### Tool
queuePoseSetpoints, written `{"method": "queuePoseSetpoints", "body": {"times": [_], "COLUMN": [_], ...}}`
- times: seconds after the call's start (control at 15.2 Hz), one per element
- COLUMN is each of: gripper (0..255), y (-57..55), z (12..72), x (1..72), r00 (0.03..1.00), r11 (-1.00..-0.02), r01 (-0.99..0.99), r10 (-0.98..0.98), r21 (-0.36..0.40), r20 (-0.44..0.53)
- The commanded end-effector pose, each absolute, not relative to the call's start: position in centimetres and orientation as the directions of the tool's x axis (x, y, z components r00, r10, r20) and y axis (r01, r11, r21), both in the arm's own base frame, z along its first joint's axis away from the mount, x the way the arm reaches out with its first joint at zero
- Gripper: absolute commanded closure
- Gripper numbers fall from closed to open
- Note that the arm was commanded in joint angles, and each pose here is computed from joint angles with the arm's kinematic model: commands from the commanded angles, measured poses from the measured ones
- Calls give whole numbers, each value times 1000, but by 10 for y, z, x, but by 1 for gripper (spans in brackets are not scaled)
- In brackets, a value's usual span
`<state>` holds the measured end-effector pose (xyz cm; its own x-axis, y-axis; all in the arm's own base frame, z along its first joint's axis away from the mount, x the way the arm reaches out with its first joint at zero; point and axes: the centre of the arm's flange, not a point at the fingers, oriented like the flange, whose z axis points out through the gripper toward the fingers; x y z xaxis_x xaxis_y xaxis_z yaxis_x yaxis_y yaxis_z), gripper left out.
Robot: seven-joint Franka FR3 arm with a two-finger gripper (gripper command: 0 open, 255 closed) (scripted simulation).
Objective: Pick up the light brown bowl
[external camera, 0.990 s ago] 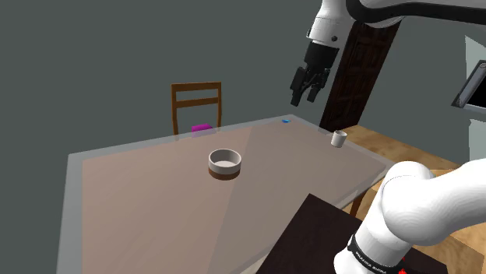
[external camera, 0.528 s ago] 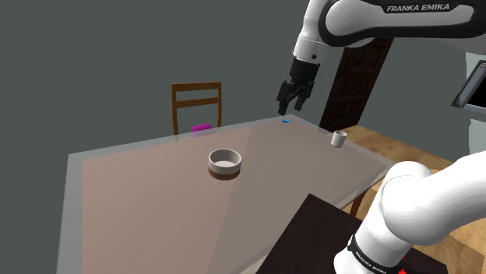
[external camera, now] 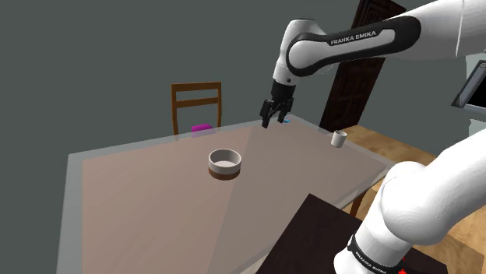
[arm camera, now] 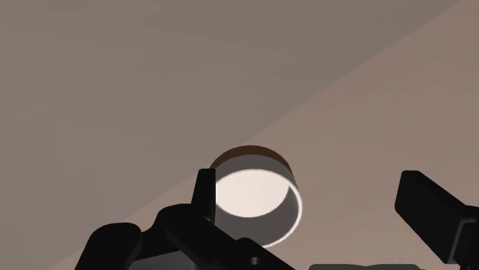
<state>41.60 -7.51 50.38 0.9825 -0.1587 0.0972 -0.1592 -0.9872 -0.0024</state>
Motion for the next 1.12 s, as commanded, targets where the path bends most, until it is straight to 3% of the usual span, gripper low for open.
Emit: {"method": "queuePoseSetpoints", "body": {"times": [0.0, 1.06], "gripper": [0, 0], "y": [-82, -145], "z": [484, 329], "x": [431, 562], "r00": [983, 983], "r11": [-987, -987], "r01": [-159, -163], "r10": [-159, -163], "r21": [-2, 3], "r20": [97, 81]}}
